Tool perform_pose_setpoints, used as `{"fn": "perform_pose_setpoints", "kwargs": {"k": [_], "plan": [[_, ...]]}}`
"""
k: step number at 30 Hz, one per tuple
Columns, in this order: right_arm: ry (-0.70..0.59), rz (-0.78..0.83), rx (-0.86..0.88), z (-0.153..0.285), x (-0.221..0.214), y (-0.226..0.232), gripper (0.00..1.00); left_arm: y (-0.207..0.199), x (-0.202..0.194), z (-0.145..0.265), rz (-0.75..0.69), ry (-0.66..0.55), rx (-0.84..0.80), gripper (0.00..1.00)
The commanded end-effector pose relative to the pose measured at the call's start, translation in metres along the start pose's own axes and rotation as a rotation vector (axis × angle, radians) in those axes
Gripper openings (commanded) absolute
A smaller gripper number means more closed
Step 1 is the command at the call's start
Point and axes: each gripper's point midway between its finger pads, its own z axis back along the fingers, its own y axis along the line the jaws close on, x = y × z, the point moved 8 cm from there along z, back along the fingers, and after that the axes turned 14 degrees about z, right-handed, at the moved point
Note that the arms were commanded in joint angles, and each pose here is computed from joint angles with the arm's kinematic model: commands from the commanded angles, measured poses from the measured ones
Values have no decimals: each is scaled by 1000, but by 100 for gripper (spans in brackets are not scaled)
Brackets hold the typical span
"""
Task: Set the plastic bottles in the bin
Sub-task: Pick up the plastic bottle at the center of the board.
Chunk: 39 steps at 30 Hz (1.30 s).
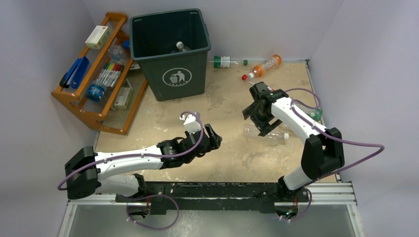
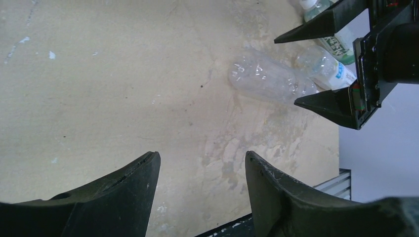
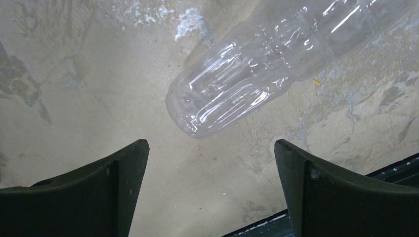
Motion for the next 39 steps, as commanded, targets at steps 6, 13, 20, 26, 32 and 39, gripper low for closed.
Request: {"fn": "perform_pose_setpoints", "kwargs": {"k": [6,13,20,26,32,39], "plan": [[106,-106,-94,-17,-18,-17,100,2,12,-1,-5,-24,-24,64],[71,-176,-172,-31,-10,-25,100,6,11,-1,-3,-17,-24,64],[77,-199,-162,-46,-11,-27,100,7,14,3,-7,-21,-21,64],[79,-215,-147,-59,-4,-24,100,8,14,2,-9,-17,-17,64],[79,-230,-148,-65,-1,-20,100,10,15,4,-14,-17,-9,64],[86,-223,-171,-73,1,-15,99,10,19,9,-18,-23,-4,64]]}}
